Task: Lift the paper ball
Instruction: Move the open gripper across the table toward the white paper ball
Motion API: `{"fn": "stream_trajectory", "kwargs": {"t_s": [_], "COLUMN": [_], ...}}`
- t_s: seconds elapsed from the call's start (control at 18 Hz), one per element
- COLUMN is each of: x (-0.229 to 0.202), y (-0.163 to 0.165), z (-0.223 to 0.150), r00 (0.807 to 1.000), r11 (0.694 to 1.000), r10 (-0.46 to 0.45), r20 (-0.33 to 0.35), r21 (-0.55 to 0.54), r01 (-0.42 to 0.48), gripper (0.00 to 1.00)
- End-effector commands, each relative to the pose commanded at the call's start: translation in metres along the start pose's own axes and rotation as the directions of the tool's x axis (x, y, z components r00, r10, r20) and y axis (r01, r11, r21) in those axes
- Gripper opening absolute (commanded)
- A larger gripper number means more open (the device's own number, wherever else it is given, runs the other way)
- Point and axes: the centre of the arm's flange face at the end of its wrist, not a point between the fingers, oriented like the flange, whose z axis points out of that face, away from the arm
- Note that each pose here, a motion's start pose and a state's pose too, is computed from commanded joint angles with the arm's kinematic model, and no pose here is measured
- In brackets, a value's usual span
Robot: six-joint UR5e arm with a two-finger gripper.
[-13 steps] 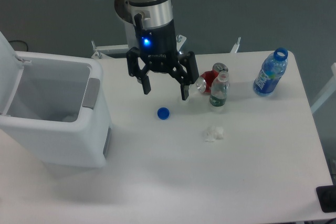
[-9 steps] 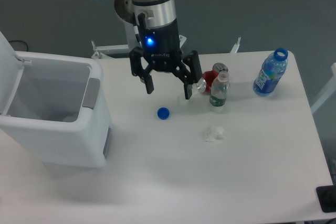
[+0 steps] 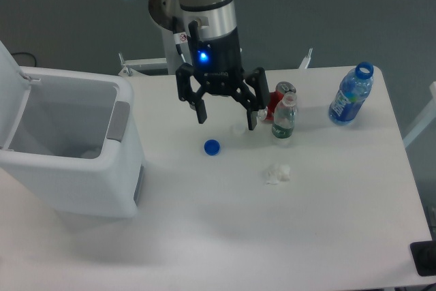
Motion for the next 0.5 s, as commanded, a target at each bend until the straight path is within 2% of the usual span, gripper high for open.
{"fn": "stream_trajectory", "kwargs": {"t_s": [0.5], "x": [-0.002], "y": [0.055], "z": [0.087], "r00": [0.994], "r11": [0.984], "r10": [-0.067], "r20": [-0.085], "r21": [-0.173], "r01": [0.052], "gripper": [1.00]}}
